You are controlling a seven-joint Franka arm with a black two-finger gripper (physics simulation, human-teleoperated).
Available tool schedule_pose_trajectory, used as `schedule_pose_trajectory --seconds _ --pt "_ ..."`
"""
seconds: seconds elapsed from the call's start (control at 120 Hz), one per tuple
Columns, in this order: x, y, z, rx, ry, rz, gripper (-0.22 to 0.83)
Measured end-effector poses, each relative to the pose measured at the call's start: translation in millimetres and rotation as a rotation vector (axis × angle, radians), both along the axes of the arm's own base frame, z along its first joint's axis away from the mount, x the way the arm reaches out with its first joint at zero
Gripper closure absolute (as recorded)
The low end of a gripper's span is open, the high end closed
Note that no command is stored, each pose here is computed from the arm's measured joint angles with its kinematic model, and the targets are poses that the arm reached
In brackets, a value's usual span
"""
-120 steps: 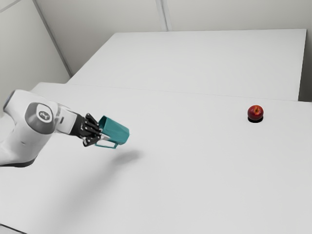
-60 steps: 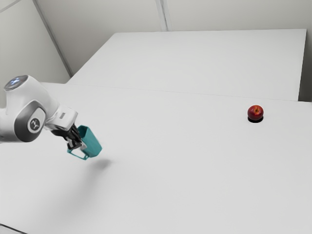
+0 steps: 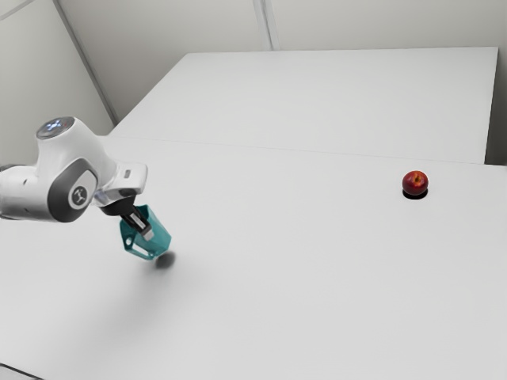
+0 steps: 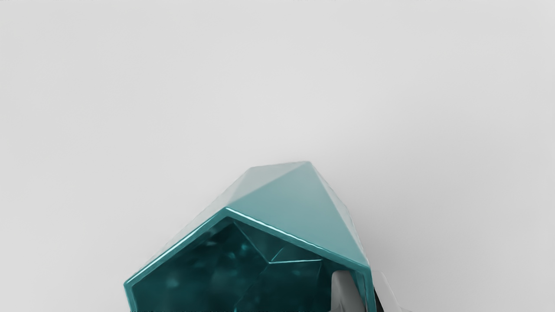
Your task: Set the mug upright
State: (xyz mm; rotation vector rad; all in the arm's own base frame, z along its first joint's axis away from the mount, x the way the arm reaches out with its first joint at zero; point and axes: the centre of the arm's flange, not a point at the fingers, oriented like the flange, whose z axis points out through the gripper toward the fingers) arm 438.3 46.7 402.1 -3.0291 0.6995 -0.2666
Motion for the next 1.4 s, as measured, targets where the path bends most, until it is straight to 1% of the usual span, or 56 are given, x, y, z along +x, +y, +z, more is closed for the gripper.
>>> schedule_pose_trajectory --seconds 0.108,0.275,0.367,0.492,0.75,0.925,1.05,1.4 --pt "9 -8 -2 -0.002 0.023 0.033 0.79" --pt "13 -14 -10 -0.029 0.066 0.103 0.79" --pt "21 -20 -11 -0.04 0.088 0.128 0.79" --pt "26 -23 -17 -0.059 0.124 0.171 0.79" --pt "40 -27 -21 -0.088 0.153 0.24 0.79" --pt "52 -35 -22 -0.085 0.161 0.25 0.79" --pt "55 -40 -22 -0.084 0.166 0.251 0.79" --pt "71 -48 -27 -0.071 0.187 0.261 0.79"
